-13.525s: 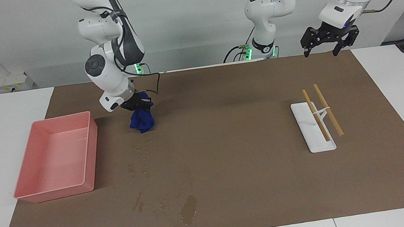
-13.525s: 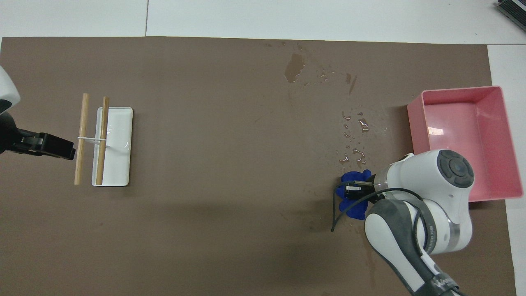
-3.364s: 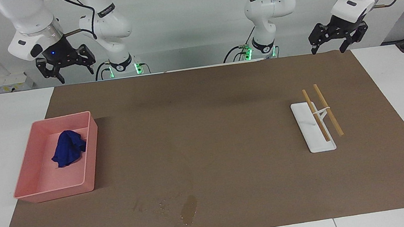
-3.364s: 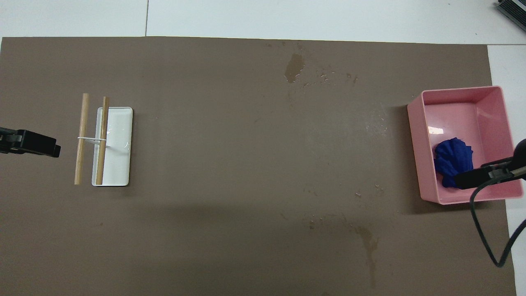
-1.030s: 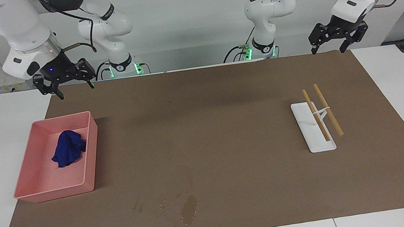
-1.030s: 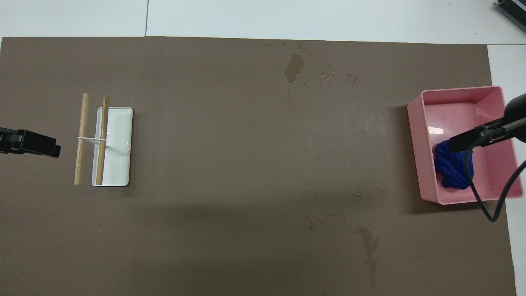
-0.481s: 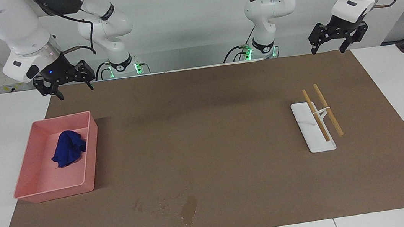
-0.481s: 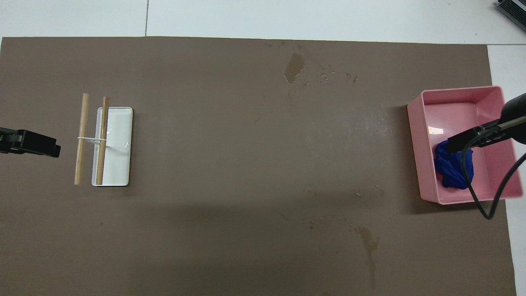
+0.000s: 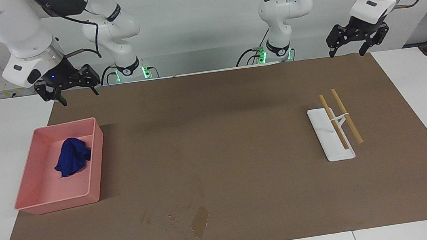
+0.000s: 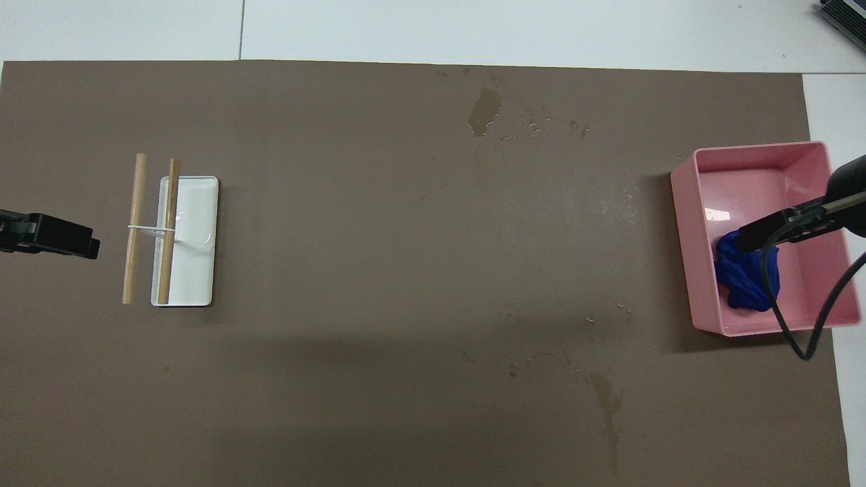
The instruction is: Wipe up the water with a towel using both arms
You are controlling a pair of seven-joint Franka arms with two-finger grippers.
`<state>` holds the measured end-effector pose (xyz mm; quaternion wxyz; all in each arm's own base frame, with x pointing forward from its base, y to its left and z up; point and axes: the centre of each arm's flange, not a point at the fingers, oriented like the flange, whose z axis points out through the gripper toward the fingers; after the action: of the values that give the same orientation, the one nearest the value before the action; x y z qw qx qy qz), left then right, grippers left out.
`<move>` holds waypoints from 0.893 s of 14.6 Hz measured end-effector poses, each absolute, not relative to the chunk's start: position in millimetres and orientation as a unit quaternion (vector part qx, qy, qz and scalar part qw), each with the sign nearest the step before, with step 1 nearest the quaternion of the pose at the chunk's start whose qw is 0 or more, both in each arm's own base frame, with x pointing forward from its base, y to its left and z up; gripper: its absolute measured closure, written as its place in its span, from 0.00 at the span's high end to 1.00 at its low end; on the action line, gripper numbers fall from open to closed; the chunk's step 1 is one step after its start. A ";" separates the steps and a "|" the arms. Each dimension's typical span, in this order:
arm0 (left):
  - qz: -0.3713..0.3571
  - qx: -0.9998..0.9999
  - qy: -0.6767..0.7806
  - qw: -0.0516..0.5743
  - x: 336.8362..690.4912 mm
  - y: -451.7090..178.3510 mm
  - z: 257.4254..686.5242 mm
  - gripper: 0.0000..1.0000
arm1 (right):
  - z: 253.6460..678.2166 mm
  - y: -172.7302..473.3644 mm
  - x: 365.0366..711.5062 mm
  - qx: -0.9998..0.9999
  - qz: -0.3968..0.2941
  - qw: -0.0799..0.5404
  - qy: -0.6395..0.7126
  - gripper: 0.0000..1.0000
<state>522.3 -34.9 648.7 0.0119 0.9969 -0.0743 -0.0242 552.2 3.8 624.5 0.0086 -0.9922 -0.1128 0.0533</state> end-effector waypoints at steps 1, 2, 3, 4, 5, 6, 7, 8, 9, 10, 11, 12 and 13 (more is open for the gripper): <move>-0.024 0.997 -0.074 0.012 522.3 -34.9 648.7 1.00 | 624.5 0.9 552.2 -0.992 0.053 0.009 -0.110 1.00; -0.024 0.997 -0.074 0.012 522.3 -34.9 648.7 1.00 | 624.6 -0.7 552.2 -0.993 0.053 0.009 -0.109 1.00; -0.024 0.997 -0.074 0.012 522.3 -34.9 648.6 1.00 | 624.6 -1.1 552.2 -0.993 0.053 0.009 -0.108 1.00; -0.024 0.997 -0.074 0.012 522.3 -34.9 648.6 1.00 | 624.6 -1.1 552.1 -0.993 0.053 0.009 -0.108 1.00; -0.024 0.997 -0.074 0.012 522.3 -34.9 648.6 1.00 | 624.7 -1.1 552.1 -0.993 0.053 0.009 -0.108 1.00; -0.024 0.997 -0.074 0.012 522.3 -34.9 648.6 1.00 | 625.1 -1.1 551.9 -0.993 0.053 0.009 -0.108 1.00; -0.024 0.997 -0.074 0.012 522.3 -34.9 648.6 1.00 | 625.6 -1.1 551.6 -0.993 0.052 0.009 -0.108 1.00; -0.024 0.997 -0.074 0.012 522.3 -34.9 648.6 1.00 | 626.0 -1.4 551.4 -0.993 0.052 0.009 -0.108 1.00; -0.024 0.997 -0.074 0.012 522.3 -34.9 648.6 1.00 | 626.2 -2.5 551.3 -0.993 0.052 0.009 -0.107 1.00; -0.024 0.997 -0.074 0.012 522.3 -34.9 648.6 1.00 | 626.3 -4.4 551.2 -0.993 0.052 0.009 -0.105 1.00; -0.024 0.997 -0.074 0.012 522.3 -34.9 648.6 1.00 | 626.4 -6.2 551.1 -0.993 0.051 0.009 -0.104 1.00; -0.024 0.997 -0.074 0.012 522.3 -34.9 648.6 1.00 | 626.5 -6.9 551.1 -0.993 0.051 0.009 -0.103 1.00; -0.024 0.997 -0.074 0.012 522.3 -34.9 648.6 1.00 | 626.6 -6.8 551.0 -0.993 0.051 0.009 -0.103 1.00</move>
<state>522.3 -34.9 648.6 0.0119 0.9969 -0.0743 -0.0242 551.0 -6.8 626.6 0.0089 -0.9933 -0.1033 0.0512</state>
